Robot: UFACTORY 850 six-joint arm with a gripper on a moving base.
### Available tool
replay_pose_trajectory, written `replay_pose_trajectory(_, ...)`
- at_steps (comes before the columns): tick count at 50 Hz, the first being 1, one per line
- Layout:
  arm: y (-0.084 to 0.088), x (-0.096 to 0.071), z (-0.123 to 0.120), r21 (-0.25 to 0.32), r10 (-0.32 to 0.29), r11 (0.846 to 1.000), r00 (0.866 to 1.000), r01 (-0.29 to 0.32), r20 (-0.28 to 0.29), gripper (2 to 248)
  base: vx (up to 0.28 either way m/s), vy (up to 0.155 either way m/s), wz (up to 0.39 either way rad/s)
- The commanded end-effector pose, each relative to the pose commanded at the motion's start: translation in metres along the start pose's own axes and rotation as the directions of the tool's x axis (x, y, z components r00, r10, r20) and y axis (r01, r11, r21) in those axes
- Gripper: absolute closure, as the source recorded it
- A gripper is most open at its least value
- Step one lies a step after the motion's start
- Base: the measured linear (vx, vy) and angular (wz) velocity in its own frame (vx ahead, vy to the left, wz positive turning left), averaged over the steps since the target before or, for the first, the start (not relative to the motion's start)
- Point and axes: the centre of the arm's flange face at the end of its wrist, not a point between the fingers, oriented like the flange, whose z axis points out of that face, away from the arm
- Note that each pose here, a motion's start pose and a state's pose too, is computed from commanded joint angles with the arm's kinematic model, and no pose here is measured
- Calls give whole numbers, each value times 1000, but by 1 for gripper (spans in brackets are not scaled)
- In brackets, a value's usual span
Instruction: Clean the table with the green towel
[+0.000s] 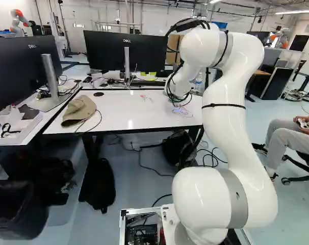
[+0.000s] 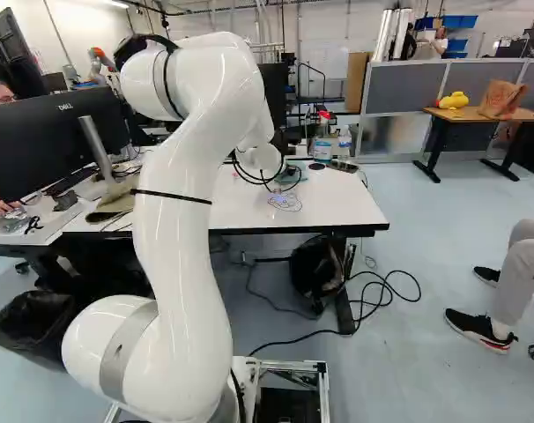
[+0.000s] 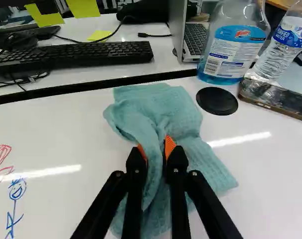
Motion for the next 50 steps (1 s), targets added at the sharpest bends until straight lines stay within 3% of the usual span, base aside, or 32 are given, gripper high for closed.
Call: replay_pose_trajectory(50, 0, 46, -43, 0, 0, 1000, 997, 0, -82, 195, 0, 0, 0)
